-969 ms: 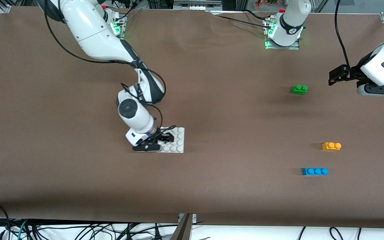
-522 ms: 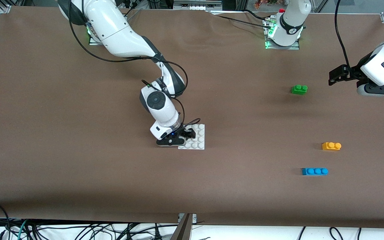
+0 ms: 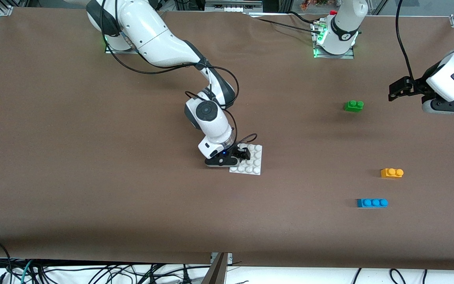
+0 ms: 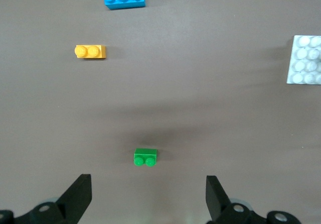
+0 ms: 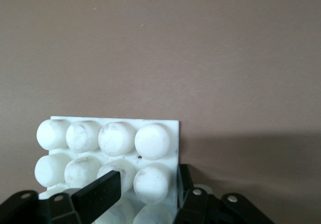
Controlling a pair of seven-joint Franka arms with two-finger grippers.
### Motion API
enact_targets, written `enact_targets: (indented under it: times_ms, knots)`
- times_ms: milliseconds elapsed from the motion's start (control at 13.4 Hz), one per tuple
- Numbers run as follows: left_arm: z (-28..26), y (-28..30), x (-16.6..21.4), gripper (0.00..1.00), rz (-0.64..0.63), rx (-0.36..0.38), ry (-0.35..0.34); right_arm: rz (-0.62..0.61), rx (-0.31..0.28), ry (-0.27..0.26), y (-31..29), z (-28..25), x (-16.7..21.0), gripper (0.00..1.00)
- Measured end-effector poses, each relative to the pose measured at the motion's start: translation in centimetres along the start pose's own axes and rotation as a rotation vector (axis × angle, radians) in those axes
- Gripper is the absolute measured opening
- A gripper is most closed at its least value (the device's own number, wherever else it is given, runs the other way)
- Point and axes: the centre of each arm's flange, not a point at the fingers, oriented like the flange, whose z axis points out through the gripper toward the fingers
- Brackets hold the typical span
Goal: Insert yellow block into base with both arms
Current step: 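Withdraw the right gripper while the left gripper reaches the yellow brick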
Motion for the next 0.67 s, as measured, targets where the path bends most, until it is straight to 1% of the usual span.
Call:
enact_targets:
  times_ms: [298,671]
  knots:
    - [0.0,0.0,0.0,1.0,0.001,0.0,0.0,-0.022,0.039,0.023,-2.6,0.7,-1.8,0.55]
    - [0.0,0.0,0.0,1.0,-0.001,0.0,0.0,-0.065,0.058,0.044,-3.6,1.3,-2.9,0.56]
